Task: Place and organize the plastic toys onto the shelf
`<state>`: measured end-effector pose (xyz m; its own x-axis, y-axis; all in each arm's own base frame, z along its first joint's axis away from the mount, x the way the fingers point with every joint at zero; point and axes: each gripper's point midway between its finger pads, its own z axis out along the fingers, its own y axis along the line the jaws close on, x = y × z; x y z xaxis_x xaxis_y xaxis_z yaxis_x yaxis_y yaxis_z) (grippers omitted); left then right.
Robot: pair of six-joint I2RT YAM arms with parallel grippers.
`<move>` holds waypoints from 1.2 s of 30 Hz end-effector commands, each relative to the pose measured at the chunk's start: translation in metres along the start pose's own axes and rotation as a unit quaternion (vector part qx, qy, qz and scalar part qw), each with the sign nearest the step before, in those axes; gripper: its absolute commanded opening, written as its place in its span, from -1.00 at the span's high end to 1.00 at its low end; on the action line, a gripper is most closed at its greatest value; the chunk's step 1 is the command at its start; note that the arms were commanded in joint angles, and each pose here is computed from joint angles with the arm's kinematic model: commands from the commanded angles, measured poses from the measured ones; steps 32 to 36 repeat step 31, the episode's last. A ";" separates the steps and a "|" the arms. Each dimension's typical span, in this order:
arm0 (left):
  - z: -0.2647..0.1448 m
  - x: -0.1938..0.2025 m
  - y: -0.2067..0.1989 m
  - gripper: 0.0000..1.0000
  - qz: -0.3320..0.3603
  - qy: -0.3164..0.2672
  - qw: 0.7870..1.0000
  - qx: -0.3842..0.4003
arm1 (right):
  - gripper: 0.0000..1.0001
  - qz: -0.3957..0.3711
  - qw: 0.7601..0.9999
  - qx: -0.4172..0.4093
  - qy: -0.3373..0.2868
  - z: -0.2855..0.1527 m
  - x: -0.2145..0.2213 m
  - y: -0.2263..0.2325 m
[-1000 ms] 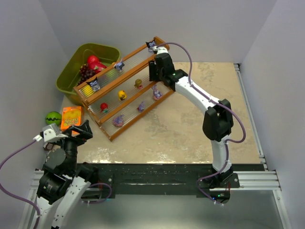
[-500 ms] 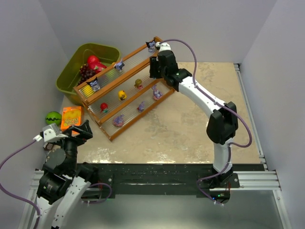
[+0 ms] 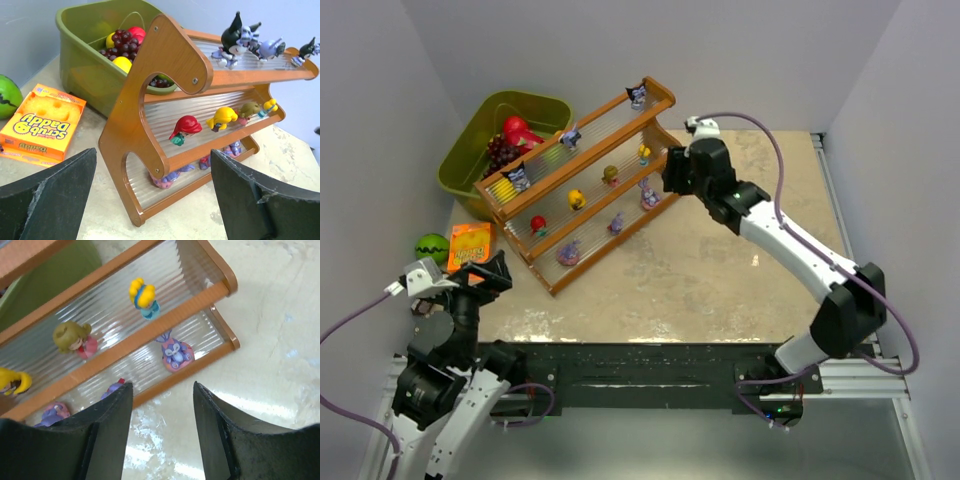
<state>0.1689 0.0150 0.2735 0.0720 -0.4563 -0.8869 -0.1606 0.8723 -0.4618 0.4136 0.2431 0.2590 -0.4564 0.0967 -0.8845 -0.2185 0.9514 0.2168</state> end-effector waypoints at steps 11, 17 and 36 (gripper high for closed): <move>0.011 -0.005 -0.021 -0.99 0.010 0.079 0.996 -0.031 | -0.17 0.098 0.993 -0.049 0.033 -0.107 0.097 -0.032; -0.005 -0.023 -0.041 -0.99 0.007 0.077 0.996 0.038 | -0.32 0.096 0.993 -0.070 0.024 -0.147 0.089 -0.034; -0.028 -0.047 -0.059 -0.99 0.004 0.070 0.992 0.102 | -0.38 0.102 0.990 -0.100 0.008 -0.170 0.069 -0.025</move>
